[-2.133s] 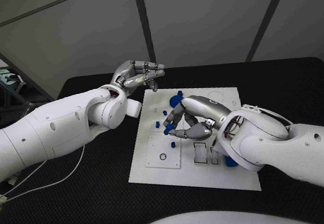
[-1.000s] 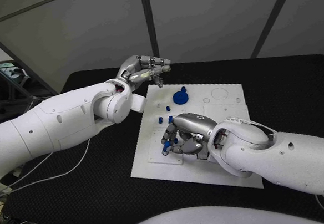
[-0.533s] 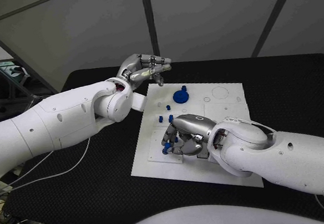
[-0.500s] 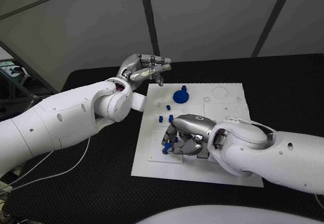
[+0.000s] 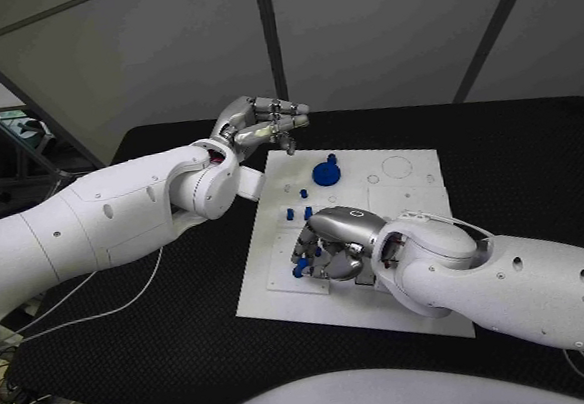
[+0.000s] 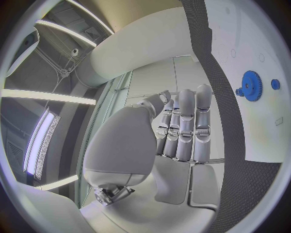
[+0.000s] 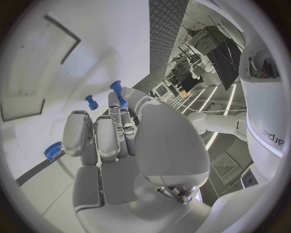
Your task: Assemble the parts on the task board
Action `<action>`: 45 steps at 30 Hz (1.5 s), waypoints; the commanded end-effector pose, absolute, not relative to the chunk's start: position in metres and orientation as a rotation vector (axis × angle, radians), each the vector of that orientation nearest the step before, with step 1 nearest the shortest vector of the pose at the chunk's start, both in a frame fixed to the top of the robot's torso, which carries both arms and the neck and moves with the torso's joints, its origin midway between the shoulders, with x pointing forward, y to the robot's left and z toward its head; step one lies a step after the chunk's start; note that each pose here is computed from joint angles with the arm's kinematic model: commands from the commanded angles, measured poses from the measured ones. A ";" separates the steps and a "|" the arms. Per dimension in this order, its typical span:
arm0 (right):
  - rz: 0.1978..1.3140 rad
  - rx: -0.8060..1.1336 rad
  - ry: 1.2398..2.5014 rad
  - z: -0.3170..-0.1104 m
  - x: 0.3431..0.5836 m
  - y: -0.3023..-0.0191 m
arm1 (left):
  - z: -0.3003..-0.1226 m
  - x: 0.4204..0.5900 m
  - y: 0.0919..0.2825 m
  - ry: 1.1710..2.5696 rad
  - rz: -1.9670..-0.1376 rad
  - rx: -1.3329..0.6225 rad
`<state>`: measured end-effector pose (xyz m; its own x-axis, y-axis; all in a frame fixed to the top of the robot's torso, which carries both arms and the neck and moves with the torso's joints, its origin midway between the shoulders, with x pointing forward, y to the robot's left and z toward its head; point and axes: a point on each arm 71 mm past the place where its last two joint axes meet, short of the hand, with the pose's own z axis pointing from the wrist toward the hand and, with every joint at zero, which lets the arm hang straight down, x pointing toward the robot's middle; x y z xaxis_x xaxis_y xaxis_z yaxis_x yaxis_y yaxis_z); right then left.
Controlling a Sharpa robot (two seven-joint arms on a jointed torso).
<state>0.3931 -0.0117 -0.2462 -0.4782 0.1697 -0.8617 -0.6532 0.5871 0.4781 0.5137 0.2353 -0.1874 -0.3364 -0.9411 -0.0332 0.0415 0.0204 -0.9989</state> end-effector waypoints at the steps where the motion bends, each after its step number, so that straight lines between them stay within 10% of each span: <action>1: 1.005 -0.415 1.827 -0.248 0.394 -0.012 | -0.186 0.514 0.234 1.441 -1.468 -0.975; 34: 1.120 -0.302 1.653 -0.241 0.388 -0.018 | -0.187 0.515 0.235 1.447 -1.466 -0.978; 45: 1.189 -0.133 1.647 -0.226 0.384 -0.071 | -0.188 0.514 0.239 1.448 -1.457 -0.981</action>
